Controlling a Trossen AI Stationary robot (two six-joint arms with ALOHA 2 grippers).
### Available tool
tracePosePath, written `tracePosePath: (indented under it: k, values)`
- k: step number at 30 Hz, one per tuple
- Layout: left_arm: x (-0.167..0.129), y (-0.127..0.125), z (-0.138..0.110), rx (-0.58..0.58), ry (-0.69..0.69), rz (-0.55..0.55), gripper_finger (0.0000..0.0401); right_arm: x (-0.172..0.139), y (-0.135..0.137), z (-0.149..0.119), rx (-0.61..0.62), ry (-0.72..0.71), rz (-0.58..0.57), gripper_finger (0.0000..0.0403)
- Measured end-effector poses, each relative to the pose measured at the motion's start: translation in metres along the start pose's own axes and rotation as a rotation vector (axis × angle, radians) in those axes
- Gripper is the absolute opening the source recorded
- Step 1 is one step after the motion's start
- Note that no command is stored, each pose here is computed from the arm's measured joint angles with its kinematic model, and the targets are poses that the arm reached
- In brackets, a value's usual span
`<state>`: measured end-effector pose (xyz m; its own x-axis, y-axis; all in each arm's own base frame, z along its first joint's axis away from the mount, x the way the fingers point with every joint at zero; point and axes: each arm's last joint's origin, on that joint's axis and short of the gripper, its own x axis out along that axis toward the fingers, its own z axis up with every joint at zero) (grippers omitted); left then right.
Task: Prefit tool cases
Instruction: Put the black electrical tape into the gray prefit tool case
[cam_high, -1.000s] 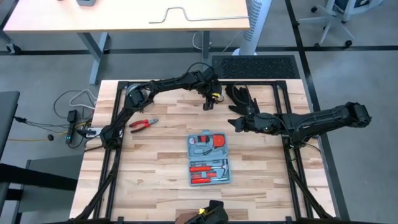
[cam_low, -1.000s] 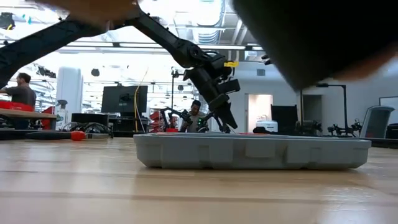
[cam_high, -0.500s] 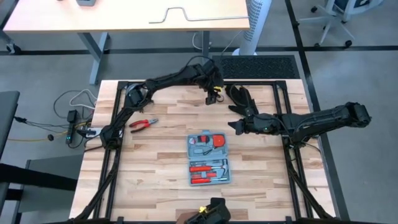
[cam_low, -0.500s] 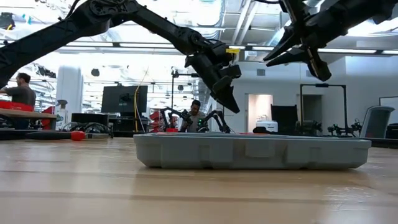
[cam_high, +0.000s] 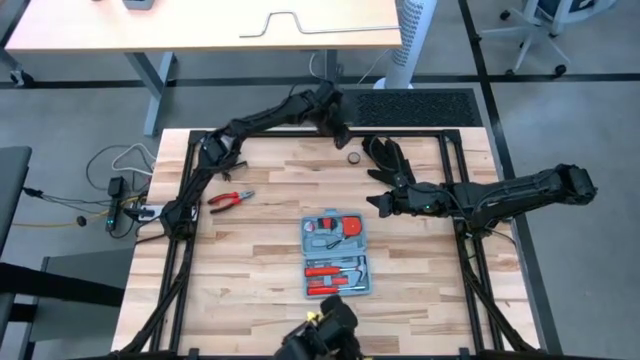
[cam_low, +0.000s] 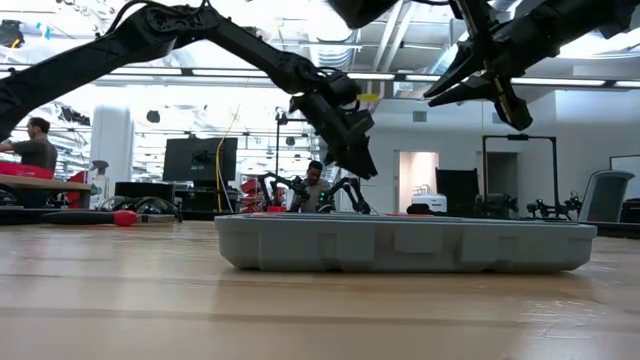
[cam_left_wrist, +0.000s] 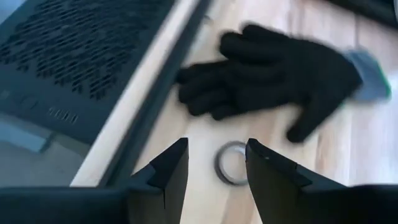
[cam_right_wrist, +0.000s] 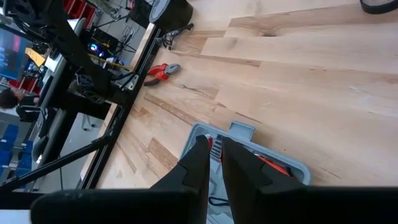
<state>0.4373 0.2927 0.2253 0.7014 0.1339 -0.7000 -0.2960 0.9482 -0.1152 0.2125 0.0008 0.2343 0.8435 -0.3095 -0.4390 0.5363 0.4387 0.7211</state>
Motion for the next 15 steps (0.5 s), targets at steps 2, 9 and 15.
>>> tracePosePath:
  k: [2,9,15]
  values:
    - [-0.002,0.007,0.002,-0.083,-0.029,0.012,0.0148,0.000,0.000,0.000,0.000,0.001,0.000,0.0052]
    - [-0.008,0.025,0.007,-0.346,-0.116,0.033,0.0148,0.000,0.000,0.000,0.000,0.001,0.001,0.0052]
    - [-0.009,0.029,0.007,-0.357,-0.130,0.054,0.0148,0.000,0.000,0.000,0.000,0.002,0.001,0.0052]
